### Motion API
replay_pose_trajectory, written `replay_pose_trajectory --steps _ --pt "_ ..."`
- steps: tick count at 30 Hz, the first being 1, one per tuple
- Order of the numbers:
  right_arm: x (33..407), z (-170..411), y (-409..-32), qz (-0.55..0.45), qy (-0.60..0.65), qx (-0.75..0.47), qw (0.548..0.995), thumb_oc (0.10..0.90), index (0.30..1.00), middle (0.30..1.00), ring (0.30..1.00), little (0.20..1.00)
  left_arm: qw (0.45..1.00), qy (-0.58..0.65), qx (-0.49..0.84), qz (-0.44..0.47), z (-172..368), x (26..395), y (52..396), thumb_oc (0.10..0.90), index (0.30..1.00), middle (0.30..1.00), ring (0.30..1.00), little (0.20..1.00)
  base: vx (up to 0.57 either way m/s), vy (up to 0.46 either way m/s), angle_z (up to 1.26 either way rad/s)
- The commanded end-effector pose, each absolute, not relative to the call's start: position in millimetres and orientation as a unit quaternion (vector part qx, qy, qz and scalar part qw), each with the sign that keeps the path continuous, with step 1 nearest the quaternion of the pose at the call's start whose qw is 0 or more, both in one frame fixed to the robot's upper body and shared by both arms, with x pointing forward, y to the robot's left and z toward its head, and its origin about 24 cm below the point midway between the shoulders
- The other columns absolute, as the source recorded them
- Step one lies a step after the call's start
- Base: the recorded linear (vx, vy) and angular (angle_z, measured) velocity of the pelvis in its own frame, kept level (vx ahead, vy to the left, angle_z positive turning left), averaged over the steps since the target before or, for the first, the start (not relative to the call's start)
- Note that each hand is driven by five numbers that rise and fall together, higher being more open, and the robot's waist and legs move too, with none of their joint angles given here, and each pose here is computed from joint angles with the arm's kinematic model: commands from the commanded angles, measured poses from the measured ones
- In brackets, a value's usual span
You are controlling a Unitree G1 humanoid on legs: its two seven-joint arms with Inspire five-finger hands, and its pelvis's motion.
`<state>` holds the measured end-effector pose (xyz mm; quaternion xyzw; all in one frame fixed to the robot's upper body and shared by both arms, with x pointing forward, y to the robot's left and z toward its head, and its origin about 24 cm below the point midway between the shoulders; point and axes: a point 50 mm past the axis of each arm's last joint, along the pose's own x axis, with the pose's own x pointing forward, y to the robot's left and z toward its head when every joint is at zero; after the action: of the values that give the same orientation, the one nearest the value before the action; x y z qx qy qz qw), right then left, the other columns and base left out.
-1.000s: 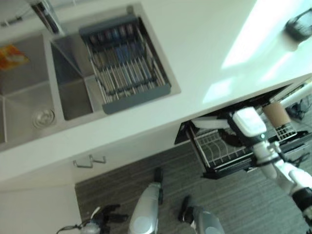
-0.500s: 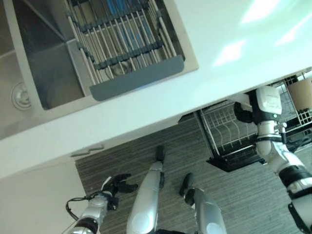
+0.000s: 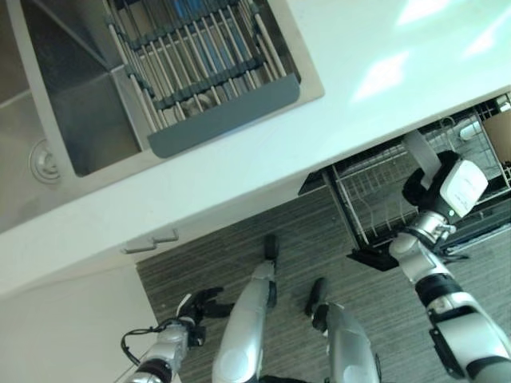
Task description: Place the dishes in the dishwasher.
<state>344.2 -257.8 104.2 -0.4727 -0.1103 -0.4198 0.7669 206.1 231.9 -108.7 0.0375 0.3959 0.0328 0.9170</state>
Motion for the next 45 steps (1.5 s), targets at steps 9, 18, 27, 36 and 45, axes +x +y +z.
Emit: replay_pose_trajectory --steps 9,18,27,36,45 --pt "378 99 -205 0.100 0.015 -0.487 0.868 0.800 0.900 0.900 0.900 0.900 0.908 0.411 0.080 0.031 -104 202 250 0.800 0.900 0.900 0.900 0.900 0.04 -0.072 0.07" --pt "370 77 -203 0.264 0.197 -0.365 0.871 0.800 0.900 0.900 0.900 0.900 0.900 0.418 0.115 0.039 -98 194 277 0.800 0.900 0.900 0.900 0.900 0.04 -0.071 0.05" --pt "372 83 -239 0.160 0.255 -0.379 0.875 0.800 0.900 0.900 0.900 0.900 0.896 0.423 0.125 0.046 -97 189 285 0.800 0.900 0.900 0.900 0.900 0.01 -0.054 0.00" --pt "335 188 -234 -0.062 -0.193 -0.108 0.973 0.800 0.900 0.900 0.900 0.900 0.885 0.447 0.069 0.111 -113 161 282 0.800 0.900 0.900 0.900 0.900 -0.03 0.020 -0.09" --pt "259 207 -248 -0.202 -0.436 -0.068 0.874 0.800 0.900 0.900 0.900 0.900 0.865 0.488 0.057 0.100 -139 125 259 0.800 0.900 0.900 0.900 0.900 0.01 0.063 -0.15"
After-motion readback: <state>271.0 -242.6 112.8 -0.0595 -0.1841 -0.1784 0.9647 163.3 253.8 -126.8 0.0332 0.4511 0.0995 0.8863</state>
